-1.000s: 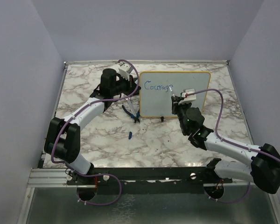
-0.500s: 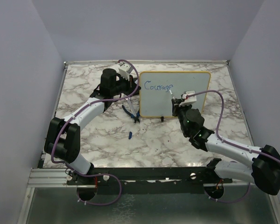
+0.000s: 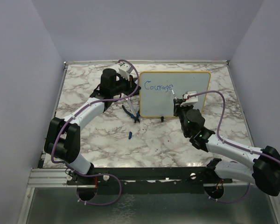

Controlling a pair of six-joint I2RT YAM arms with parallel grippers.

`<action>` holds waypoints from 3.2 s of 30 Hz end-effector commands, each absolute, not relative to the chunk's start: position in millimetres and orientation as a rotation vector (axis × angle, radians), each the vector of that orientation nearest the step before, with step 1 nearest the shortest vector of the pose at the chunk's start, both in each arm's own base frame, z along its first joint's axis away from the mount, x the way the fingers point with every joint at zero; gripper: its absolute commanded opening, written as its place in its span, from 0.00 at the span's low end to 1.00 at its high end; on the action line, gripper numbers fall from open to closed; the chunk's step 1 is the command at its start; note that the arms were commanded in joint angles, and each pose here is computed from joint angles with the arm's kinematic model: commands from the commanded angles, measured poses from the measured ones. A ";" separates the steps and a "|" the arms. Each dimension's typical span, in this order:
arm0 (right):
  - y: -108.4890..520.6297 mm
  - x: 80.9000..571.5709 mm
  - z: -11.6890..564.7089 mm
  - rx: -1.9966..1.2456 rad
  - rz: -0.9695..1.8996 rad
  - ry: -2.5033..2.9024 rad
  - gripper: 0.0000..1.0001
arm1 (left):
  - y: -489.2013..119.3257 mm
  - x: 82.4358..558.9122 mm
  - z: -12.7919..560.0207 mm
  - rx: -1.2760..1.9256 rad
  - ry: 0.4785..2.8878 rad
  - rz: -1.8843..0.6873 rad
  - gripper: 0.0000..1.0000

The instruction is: Write a sentence on the whiteboard

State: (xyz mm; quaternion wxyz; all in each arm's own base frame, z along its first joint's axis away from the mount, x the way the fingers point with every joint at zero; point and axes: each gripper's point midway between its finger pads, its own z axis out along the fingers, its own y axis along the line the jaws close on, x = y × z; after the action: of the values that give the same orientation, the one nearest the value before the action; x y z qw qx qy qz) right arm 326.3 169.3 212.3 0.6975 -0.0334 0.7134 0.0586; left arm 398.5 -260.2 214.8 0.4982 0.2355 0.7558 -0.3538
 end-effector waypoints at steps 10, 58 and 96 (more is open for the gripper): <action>149.3 324.1 201.1 -0.039 0.035 1.622 0.01 | -264.9 385.1 220.7 0.613 1.823 -0.874 0.00; 129.4 325.1 233.2 -0.021 0.117 1.520 0.01 | -263.3 385.4 222.0 0.609 1.823 -0.863 0.00; 118.7 327.1 230.2 0.024 0.060 1.536 0.01 | -263.4 384.7 222.4 0.610 1.822 -0.865 0.00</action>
State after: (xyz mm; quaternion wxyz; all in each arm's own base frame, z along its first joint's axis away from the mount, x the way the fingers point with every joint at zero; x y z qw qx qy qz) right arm 320.3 123.2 209.2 0.6997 -0.0024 0.7133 0.0400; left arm 394.2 -260.2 215.9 0.4953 0.2398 0.7572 -0.3519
